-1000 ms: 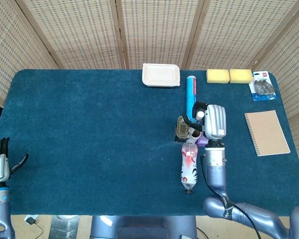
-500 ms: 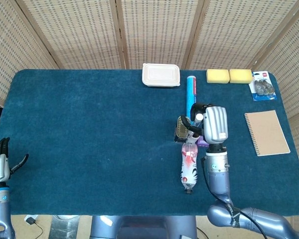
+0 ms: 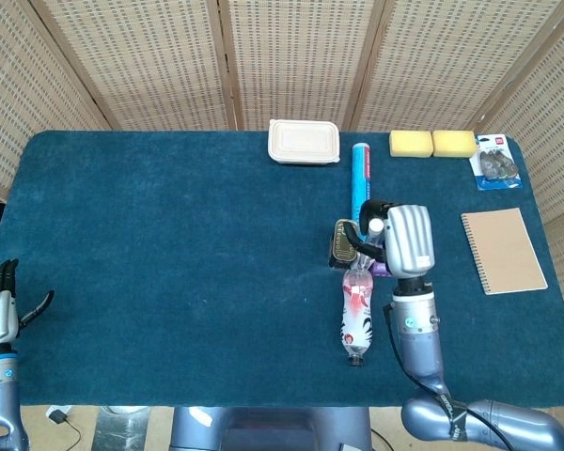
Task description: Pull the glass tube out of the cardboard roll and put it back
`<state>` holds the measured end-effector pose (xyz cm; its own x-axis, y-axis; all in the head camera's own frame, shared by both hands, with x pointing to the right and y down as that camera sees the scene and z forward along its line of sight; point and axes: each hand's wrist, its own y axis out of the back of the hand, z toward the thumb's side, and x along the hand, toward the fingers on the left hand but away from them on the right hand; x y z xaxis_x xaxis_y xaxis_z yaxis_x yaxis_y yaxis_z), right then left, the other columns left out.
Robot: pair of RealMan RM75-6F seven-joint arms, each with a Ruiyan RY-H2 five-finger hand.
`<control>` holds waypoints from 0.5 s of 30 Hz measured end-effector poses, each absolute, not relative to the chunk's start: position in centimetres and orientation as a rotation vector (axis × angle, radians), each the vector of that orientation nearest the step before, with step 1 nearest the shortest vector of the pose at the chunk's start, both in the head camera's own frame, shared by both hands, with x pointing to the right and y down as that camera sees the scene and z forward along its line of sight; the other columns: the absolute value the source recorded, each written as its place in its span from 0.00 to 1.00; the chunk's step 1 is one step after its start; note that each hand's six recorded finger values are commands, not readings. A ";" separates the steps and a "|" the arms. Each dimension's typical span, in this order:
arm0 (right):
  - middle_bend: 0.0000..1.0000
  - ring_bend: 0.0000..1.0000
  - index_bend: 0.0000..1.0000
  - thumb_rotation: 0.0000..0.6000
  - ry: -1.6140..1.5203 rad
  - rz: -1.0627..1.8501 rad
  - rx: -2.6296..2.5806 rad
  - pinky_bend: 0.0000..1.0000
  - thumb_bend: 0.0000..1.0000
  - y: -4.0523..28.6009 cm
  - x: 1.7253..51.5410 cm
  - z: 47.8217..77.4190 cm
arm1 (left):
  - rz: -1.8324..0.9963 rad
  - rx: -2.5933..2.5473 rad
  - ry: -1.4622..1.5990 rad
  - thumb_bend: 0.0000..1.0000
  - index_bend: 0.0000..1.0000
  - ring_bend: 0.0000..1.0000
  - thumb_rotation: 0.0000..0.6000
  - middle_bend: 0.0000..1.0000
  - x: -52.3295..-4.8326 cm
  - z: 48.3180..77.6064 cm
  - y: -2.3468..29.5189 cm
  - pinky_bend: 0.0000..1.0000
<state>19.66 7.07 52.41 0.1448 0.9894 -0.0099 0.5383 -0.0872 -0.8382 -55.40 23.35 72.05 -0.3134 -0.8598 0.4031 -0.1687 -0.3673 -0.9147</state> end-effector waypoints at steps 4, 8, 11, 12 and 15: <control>0.99 0.94 0.79 1.00 -1.472 0.819 -1.660 0.82 0.37 6.2 20.2 51.5 | -1.731 -1.403 1.333 0.00 0.00 0.00 0.00 0.06 -55.4 72.0 23.4 0.06; 0.99 0.94 0.79 1.00 -1.533 0.902 -1.611 0.84 0.37 4.3 21.9 51.7 | -1.735 -1.407 1.336 0.00 0.00 0.00 0.00 0.06 -55.4 72.1 23.3 0.06; 0.99 0.95 0.80 1.00 -1.550 0.944 -1.645 0.85 0.37 4.6 22.3 52.0 | -1.737 -1.405 1.330 0.00 0.00 0.00 0.00 0.06 -55.4 72.1 23.3 0.06; 0.99 0.95 0.80 1.00 -1.545 0.937 -1.660 0.85 0.37 4.9 22.1 51.8 | -1.735 -1.404 1.332 0.00 0.00 0.00 0.00 0.06 -55.4 72.1 23.3 0.06; 1.00 0.95 0.80 1.00 -1.524 0.867 -1.657 0.85 0.38 5.1 21.3 50.5 | -1.728 -1.404 1.337 0.00 0.00 0.00 0.00 0.06 -55.4 72.0 23.4 0.06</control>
<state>21.33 5.09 50.49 0.0776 0.9969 -0.0102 0.5179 -0.0490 -0.8540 -55.41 23.40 71.99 -0.3135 -0.8608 0.4010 -0.1721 -0.3638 -0.9155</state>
